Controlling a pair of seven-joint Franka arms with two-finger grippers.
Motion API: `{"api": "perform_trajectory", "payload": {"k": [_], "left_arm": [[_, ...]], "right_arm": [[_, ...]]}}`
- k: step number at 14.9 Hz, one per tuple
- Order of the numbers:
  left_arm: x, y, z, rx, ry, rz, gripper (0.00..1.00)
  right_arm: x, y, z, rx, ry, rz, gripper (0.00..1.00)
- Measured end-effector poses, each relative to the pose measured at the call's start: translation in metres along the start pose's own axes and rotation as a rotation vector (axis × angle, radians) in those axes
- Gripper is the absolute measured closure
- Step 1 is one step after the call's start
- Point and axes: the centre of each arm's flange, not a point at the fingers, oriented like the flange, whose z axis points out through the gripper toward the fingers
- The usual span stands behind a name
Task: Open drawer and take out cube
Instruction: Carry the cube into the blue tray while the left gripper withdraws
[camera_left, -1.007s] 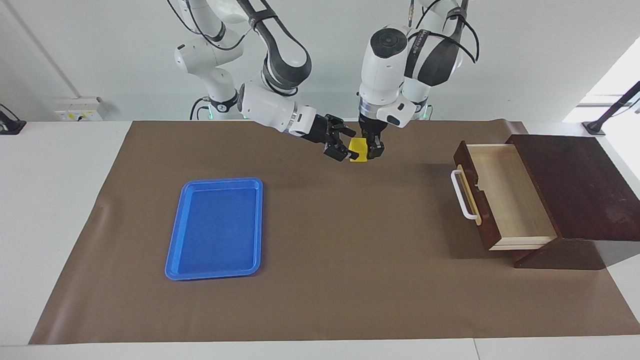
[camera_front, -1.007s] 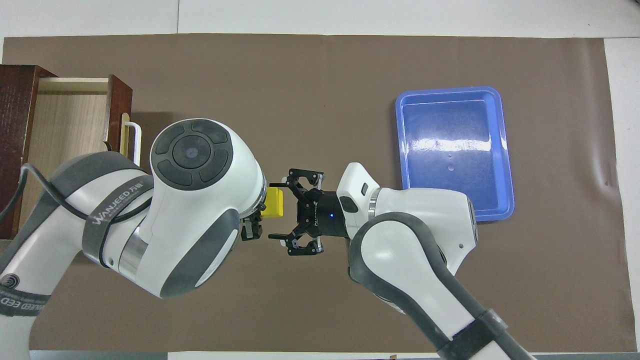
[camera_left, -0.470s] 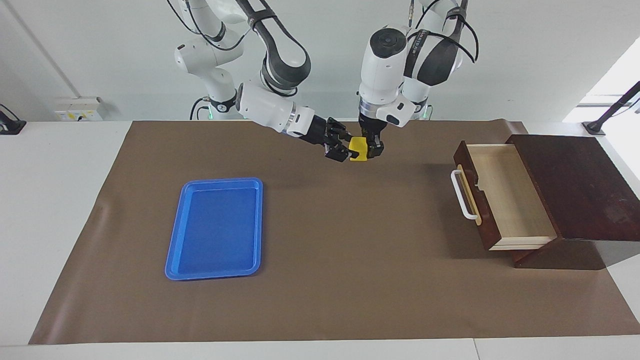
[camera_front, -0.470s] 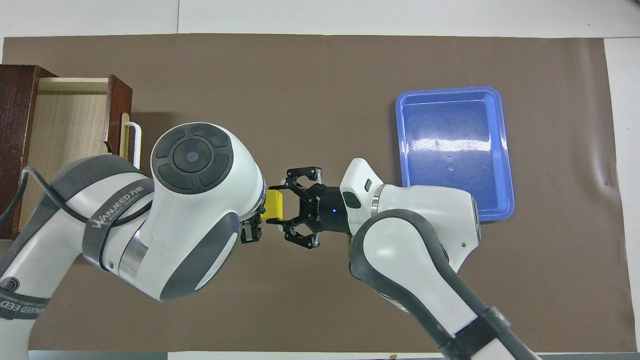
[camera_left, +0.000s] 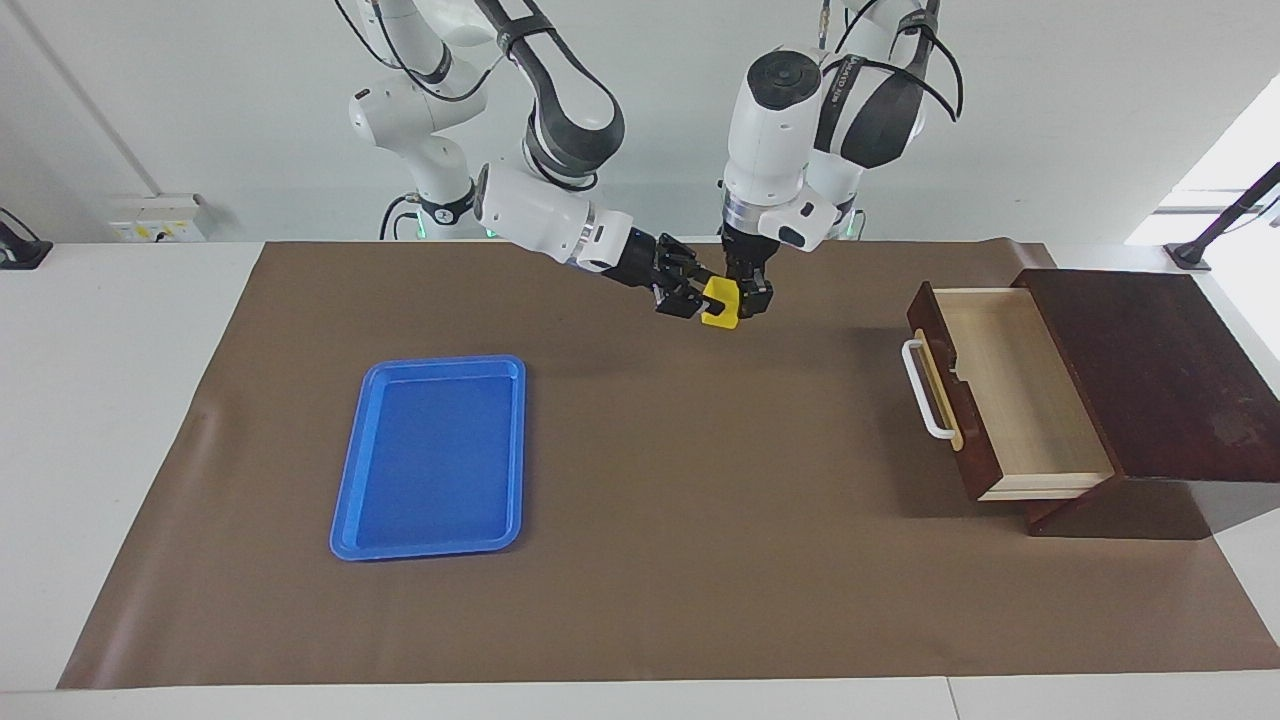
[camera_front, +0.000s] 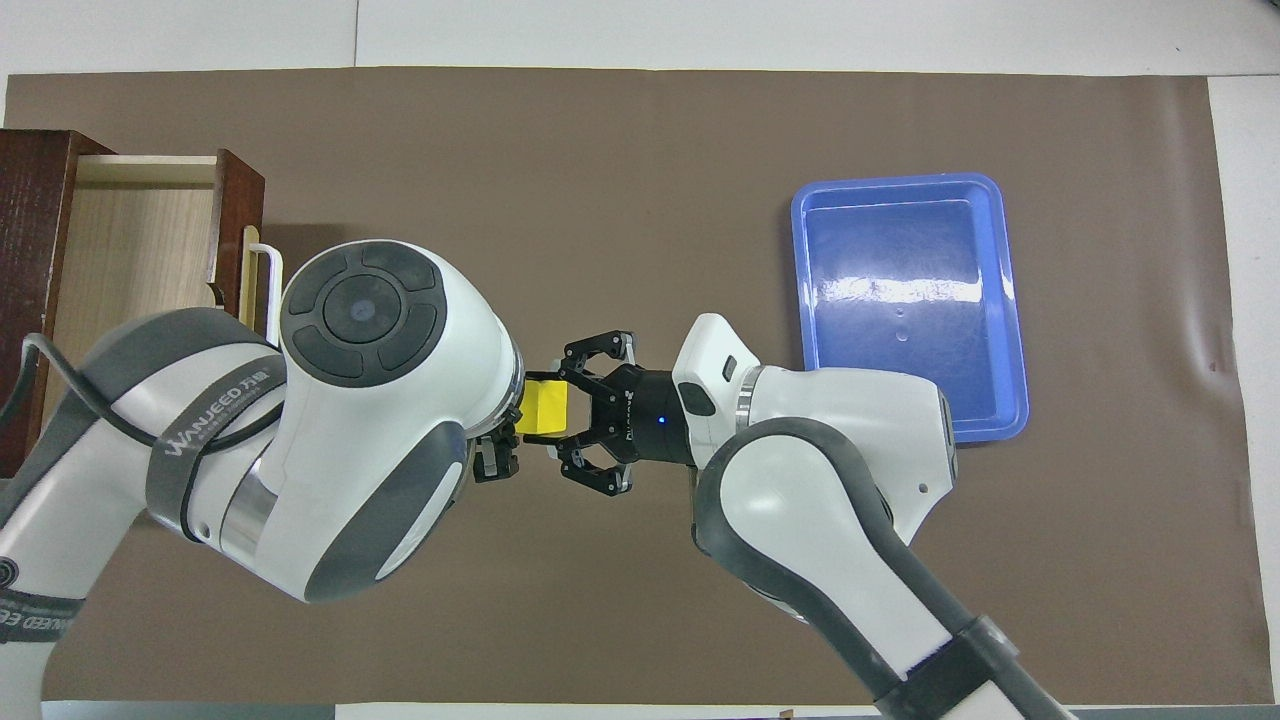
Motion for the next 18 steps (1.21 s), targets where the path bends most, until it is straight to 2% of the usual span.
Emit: {"api": "perform_trajectory", "payload": {"k": [2,8,11,15,18], "left_arm": [[0.013,0.011,-0.001,-0.002,-0.003,-0.029,0.01],[0.084,0.058,0.002,0.002,-0.008,-0.074,0.00],[0.118,0.076,0.023,-0.031,-0.027,-0.084,0.00],[0.141,0.076,0.079,-0.078,0.008,-0.047,0.00],[0.193,0.096,0.090,-0.108,0.006,-0.004,0.00]], "right_arm": [[0.002,-0.001,0.002,0.004,0.002,-0.003,0.44],[0.006,0.003,-0.001,-0.005,0.008,-0.008,0.44],[-0.001,0.018,-0.017,-0.020,0.021,0.008,0.44],[-0.047,0.062,-0.081,-0.018,0.045,0.060,0.44],[-0.092,0.084,-0.146,0.036,-0.001,0.058,0.44]]}}
